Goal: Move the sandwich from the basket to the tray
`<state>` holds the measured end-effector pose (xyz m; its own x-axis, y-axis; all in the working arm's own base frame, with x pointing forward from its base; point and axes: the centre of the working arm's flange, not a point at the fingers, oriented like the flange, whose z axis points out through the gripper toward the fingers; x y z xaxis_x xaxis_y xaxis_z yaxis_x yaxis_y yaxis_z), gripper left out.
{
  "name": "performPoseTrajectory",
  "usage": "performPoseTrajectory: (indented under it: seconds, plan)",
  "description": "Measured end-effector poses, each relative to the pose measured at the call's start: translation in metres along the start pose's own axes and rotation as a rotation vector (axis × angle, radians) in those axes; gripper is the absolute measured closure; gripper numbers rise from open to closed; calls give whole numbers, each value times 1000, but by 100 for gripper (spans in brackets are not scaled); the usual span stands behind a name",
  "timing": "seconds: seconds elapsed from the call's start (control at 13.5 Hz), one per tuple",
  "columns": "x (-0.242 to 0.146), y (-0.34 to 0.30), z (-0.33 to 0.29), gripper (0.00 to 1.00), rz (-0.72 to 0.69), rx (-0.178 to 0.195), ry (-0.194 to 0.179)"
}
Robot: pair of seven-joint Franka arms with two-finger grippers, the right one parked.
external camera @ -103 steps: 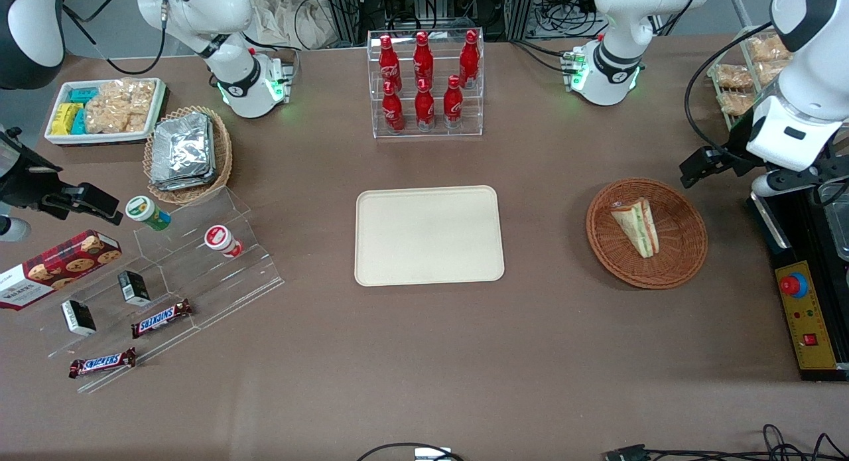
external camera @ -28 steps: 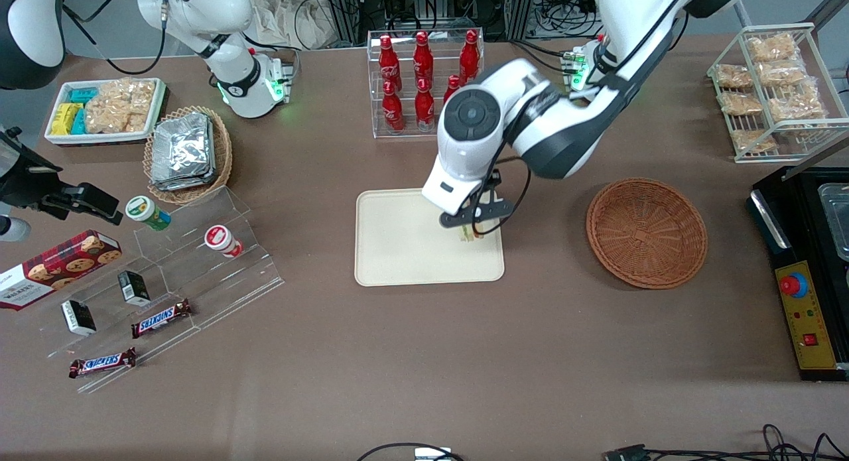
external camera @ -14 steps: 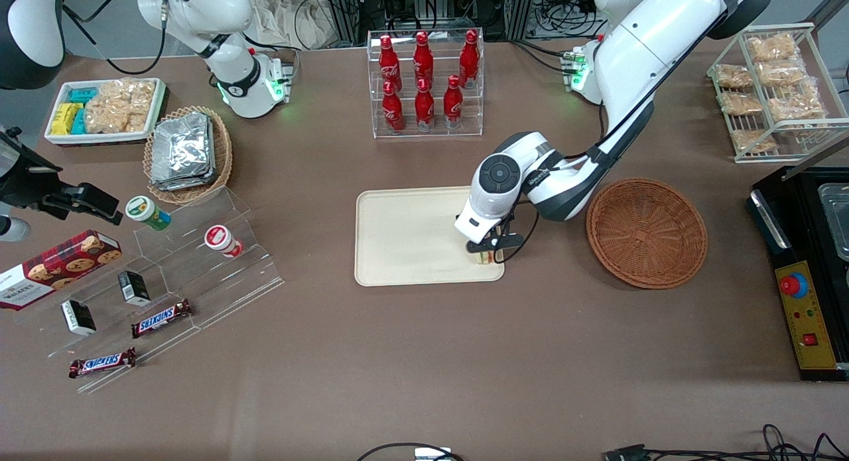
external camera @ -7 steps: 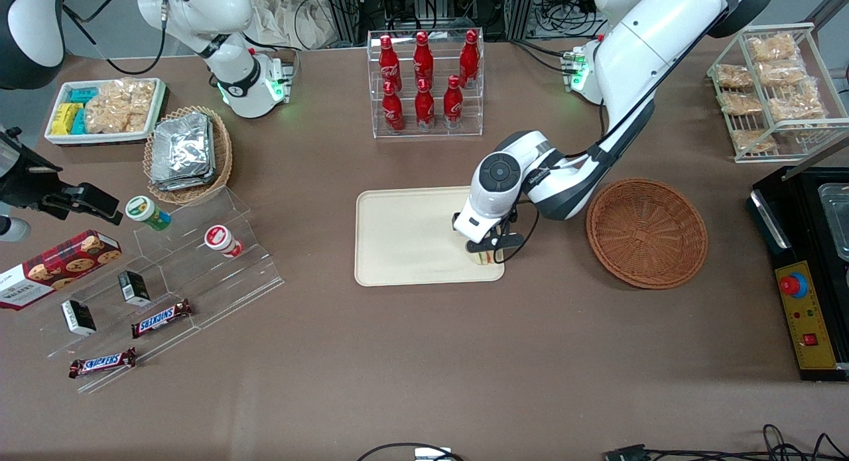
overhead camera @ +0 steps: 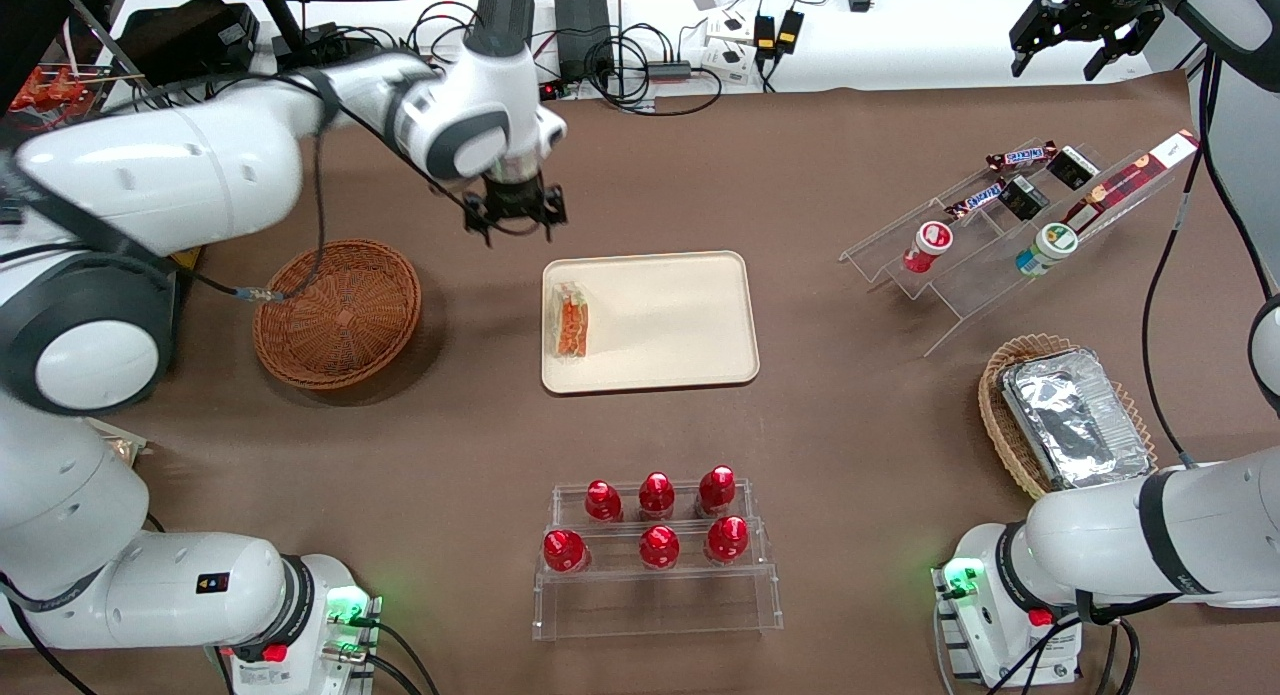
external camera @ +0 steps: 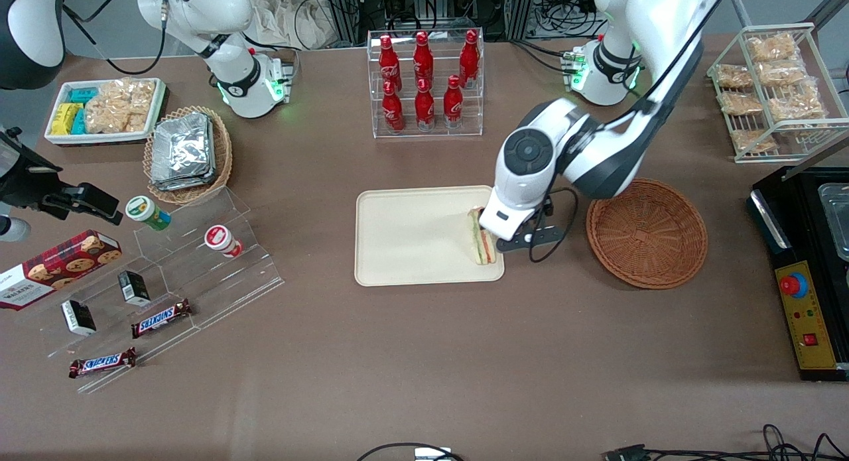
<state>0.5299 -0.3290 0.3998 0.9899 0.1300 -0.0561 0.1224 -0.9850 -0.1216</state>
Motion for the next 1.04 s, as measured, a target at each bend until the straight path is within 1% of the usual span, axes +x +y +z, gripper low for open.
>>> performPoseTrajectory:
  seconds: [0.07,0.22,0.37,0.52,0.59,0.74,0.81,0.96,1.04]
  plan:
    - [13,-30,-30,0,7,-9,4]
    - [39,-111,-74,0,-37,-41,29]
    - [52,-199,-99,0,-94,-44,57]
    - [49,-264,-107,0,-117,-34,50]
    - [46,-286,-110,0,-117,-34,49]
    - [42,-313,-120,0,-115,-40,65]
    - [42,-323,-124,0,-103,-46,71]
    - [40,-333,-129,0,-83,-73,76]
    - [40,-332,-132,0,-79,-78,82]
